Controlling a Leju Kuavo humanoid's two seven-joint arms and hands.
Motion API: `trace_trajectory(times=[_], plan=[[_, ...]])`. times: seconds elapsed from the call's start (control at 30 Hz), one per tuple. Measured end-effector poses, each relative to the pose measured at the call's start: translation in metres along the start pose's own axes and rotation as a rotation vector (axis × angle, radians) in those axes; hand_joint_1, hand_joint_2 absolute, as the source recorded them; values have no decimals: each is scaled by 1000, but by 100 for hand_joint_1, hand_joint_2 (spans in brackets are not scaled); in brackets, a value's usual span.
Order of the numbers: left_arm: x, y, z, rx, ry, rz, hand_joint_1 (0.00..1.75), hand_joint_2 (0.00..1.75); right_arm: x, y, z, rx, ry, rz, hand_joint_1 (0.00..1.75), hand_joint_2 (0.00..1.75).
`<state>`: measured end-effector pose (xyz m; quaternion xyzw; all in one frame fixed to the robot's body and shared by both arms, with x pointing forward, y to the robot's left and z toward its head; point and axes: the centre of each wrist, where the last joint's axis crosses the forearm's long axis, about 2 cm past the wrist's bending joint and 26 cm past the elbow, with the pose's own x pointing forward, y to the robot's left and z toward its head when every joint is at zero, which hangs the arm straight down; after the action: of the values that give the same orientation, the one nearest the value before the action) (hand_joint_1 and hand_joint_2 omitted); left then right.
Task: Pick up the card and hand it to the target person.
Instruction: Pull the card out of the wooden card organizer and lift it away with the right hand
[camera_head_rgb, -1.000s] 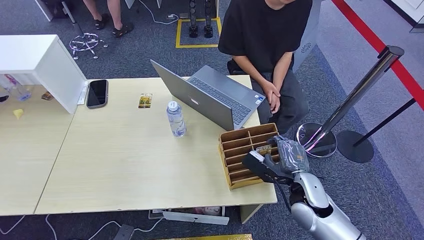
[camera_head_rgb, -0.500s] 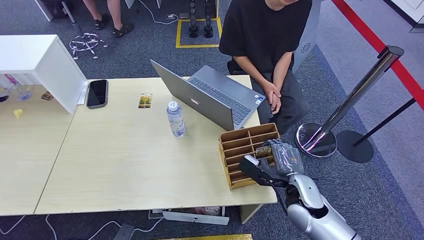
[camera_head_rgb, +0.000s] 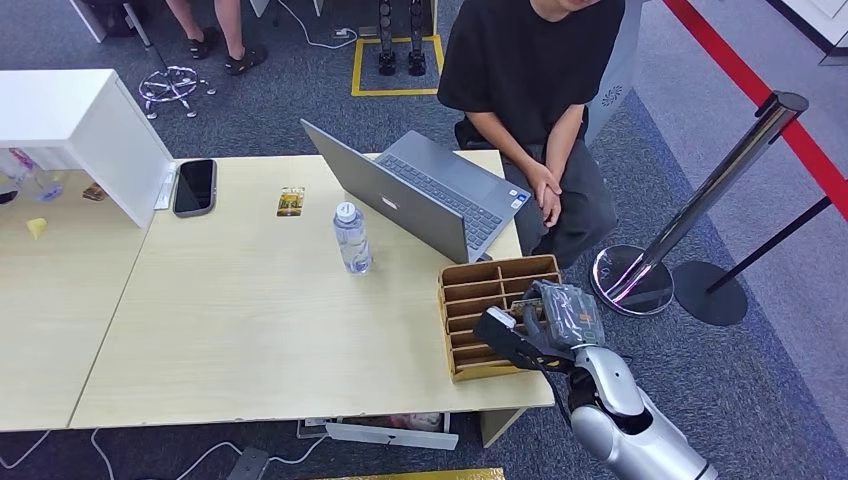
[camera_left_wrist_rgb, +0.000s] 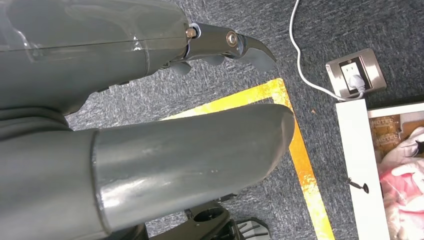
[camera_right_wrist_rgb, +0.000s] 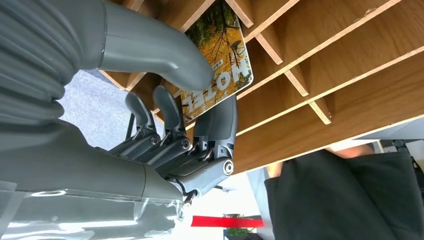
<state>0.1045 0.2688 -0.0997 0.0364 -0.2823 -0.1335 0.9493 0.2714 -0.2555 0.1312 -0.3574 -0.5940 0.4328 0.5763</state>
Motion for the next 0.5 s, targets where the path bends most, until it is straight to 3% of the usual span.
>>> trace_trajectory(times=[0.5], plan=[[0, 0, 0, -2, -2, 0, 0, 0, 0, 0, 0, -13, 4, -13, 152, 175]])
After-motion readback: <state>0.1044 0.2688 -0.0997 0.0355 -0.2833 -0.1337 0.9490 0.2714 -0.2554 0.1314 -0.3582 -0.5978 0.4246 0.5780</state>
